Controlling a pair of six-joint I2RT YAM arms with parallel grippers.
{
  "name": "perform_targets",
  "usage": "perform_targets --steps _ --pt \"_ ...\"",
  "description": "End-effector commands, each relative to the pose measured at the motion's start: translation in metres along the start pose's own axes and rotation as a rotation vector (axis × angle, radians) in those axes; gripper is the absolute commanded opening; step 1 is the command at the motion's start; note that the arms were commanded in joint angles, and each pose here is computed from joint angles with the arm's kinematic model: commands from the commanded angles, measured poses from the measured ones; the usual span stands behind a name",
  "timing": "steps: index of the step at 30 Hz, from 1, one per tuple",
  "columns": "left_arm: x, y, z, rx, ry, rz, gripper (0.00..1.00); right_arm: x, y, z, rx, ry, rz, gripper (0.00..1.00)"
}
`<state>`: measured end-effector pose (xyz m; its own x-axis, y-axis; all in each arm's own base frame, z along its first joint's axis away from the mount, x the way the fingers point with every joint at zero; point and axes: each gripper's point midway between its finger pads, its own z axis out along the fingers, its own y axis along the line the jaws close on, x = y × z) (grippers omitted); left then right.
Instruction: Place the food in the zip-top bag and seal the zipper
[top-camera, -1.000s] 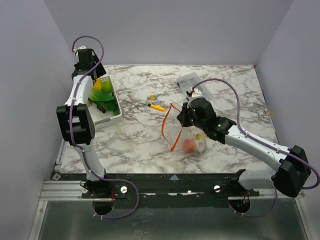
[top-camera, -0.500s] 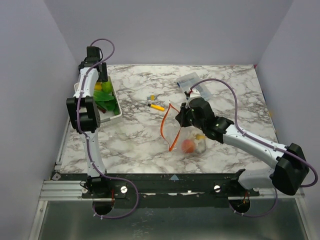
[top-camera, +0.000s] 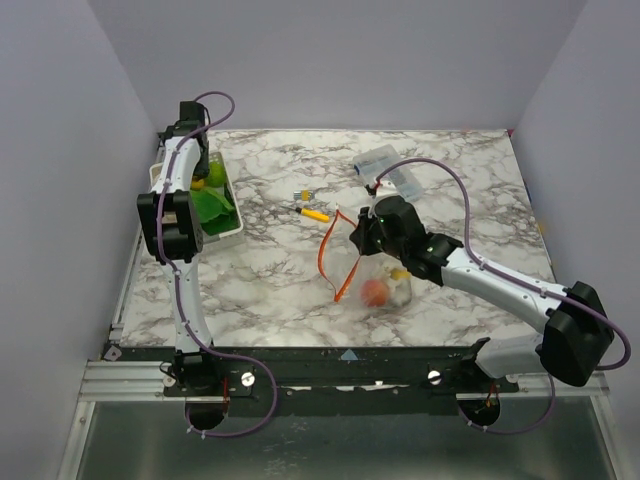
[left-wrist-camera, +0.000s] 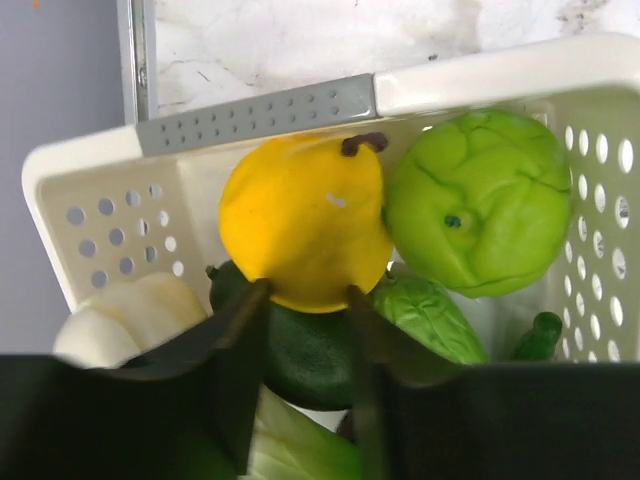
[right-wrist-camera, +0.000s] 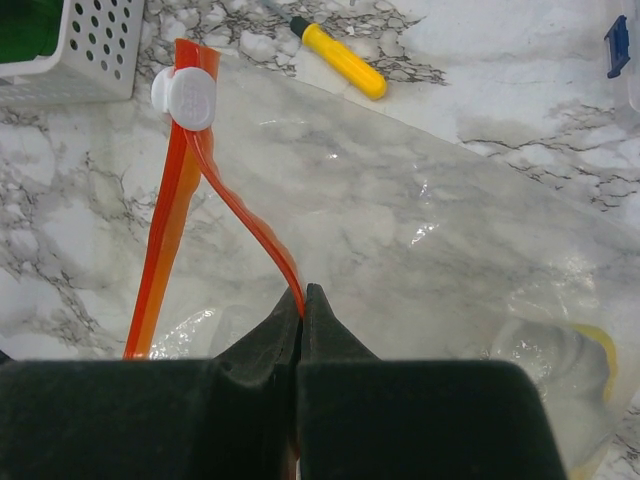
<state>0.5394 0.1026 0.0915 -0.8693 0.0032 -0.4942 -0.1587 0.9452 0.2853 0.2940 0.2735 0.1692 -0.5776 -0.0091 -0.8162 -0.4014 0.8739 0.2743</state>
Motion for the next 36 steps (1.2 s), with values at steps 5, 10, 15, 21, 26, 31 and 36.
perform_targets --steps 5,10,15,21,26,31,36 --pt "-0.004 -0.001 -0.022 0.031 -0.032 -0.021 0.11 -0.003 -0.008 0.0 0.037 -0.021 -0.033 0.01" --pt "0.014 -0.008 -0.035 0.07 0.033 -0.068 0.03 -0.005 -0.006 -0.007 0.02 -0.037 -0.022 0.01" --pt "0.05 -0.024 -0.057 0.161 0.075 -0.126 0.05 -0.01 0.004 -0.011 -0.035 -0.05 -0.005 0.01" --pt "0.111 -0.042 -0.083 0.254 0.159 -0.141 0.18 -0.007 0.015 -0.016 -0.099 -0.051 0.021 0.01" --pt "0.139 -0.033 -0.092 0.22 0.149 -0.13 0.4 -0.013 0.017 -0.023 -0.113 -0.072 0.023 0.01" --pt "0.17 -0.044 -0.097 0.263 0.222 -0.152 0.4 -0.017 0.014 -0.028 -0.103 -0.089 0.021 0.01" --pt "0.212 -0.037 -0.109 0.221 0.233 -0.17 0.42 -0.022 0.011 -0.032 -0.087 -0.113 0.019 0.01"
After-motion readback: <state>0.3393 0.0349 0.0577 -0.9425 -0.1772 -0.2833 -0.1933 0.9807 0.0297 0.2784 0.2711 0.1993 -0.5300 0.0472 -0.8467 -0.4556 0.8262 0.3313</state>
